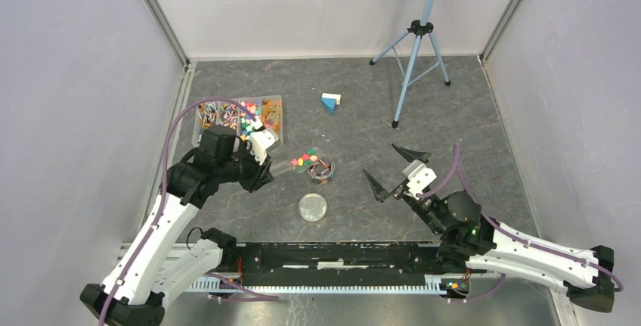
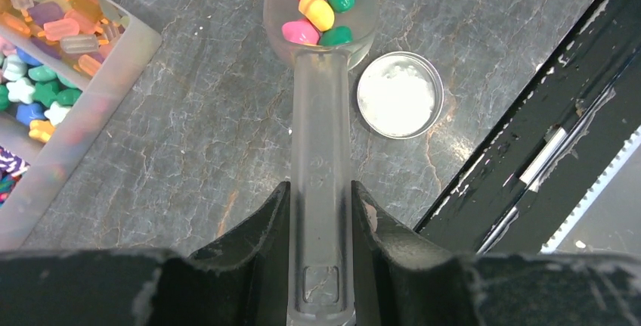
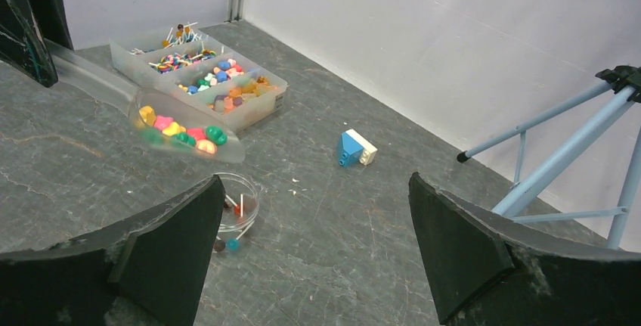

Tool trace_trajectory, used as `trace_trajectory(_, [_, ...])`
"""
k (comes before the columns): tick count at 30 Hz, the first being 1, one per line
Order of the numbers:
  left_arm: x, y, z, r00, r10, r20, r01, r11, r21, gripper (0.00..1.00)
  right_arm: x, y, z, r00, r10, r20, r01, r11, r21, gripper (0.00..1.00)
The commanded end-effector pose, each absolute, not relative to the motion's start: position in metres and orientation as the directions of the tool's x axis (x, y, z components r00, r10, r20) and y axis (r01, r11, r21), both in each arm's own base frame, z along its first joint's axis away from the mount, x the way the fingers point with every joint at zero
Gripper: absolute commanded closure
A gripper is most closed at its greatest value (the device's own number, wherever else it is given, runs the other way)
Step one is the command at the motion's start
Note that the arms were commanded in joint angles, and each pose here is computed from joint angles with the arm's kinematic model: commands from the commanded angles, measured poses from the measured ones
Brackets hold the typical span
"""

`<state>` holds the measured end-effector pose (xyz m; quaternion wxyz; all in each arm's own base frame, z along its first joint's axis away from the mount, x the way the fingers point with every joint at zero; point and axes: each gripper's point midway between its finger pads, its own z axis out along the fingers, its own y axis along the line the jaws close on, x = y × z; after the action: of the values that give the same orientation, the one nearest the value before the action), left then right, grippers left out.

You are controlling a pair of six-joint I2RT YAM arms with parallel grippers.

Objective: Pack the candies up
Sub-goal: Place the fake candies in the packing bottle.

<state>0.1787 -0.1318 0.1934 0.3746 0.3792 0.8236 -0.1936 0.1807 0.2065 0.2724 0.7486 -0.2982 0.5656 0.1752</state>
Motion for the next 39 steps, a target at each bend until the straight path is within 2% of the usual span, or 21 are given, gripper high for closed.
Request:
trace_trajectory(1, [0.184, -0.137, 0.21, -0.413, 0.502, -0.76, 0.764, 0.646, 0.011, 0.98, 0.18, 0.206, 0.282, 0.319, -0.043, -0.947, -0.597, 0.767, -0.236, 0.02])
trace_trajectory(30, [0.183, -0.145, 0.192, -0.556, 0.643, -0.527, 0.764, 0.645, -0.019, 0.98, 0.178, 0.211, 0.283, 0.308, -0.013, -0.951, -0.616, 0.759, -0.21, 0.02])
trace_trajectory(39, [0.185, -0.147, 0.195, -0.567, 0.643, -0.514, 0.756, 0.655, -0.015, 0.98, 0.179, 0.212, 0.278, 0.297, -0.016, -0.955, -0.619, 0.759, -0.205, 0.02])
